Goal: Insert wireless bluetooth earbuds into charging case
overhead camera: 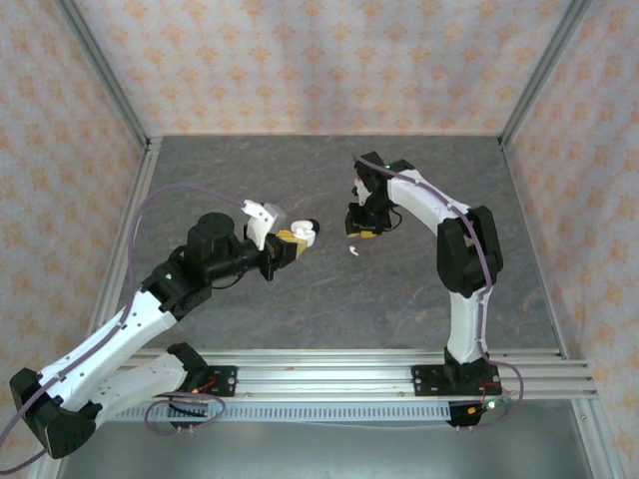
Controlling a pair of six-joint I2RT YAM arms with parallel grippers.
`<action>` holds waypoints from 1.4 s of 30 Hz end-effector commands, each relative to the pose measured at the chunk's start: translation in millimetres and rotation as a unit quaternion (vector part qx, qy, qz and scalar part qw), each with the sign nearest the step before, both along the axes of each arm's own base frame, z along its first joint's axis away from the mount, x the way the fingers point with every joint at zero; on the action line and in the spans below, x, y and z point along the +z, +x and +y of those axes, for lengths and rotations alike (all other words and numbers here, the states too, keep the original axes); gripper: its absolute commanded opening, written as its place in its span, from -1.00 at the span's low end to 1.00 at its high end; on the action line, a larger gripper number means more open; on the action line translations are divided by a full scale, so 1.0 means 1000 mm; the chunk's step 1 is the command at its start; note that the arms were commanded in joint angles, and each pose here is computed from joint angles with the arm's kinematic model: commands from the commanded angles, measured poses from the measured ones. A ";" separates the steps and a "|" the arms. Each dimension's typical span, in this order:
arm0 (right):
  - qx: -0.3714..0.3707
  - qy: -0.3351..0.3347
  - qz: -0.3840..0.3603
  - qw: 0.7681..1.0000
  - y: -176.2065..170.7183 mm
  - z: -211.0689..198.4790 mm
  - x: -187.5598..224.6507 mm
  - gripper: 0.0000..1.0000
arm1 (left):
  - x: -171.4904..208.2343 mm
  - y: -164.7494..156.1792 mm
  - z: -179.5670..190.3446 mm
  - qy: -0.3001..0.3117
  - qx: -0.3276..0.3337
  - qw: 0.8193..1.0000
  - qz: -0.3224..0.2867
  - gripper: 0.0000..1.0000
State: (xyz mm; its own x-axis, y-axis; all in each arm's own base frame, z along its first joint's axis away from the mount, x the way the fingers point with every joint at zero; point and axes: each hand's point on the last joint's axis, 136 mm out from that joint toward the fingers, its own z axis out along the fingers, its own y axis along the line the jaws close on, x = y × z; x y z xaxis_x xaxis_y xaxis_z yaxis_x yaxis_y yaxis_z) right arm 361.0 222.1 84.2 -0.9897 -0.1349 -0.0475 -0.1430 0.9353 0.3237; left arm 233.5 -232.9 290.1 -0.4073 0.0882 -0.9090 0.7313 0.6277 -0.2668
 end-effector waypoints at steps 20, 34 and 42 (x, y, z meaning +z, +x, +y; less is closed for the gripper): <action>0.130 -0.107 0.036 0.985 -0.014 0.005 -0.054 -0.21 | 0.019 -0.001 -0.002 -0.008 -0.001 1.000 -0.018 -1.00; 0.128 -0.118 0.040 0.984 -0.016 0.002 -0.060 -0.55 | 0.017 0.000 -0.002 -0.004 -0.001 1.000 -0.017 -1.00; 0.103 -0.098 0.034 0.989 -0.021 0.004 -0.044 -0.68 | 0.020 0.001 -0.003 -0.006 -0.003 1.000 -0.017 -1.00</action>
State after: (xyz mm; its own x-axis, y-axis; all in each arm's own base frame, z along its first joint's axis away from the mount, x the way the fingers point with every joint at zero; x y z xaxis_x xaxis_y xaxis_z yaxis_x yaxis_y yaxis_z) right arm 346.4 229.9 25.2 -0.9301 -0.3599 0.0726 -0.3455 0.9249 0.1588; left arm 235.1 -234.0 291.9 -0.4123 0.0927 -0.9063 0.7298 0.6291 -0.2677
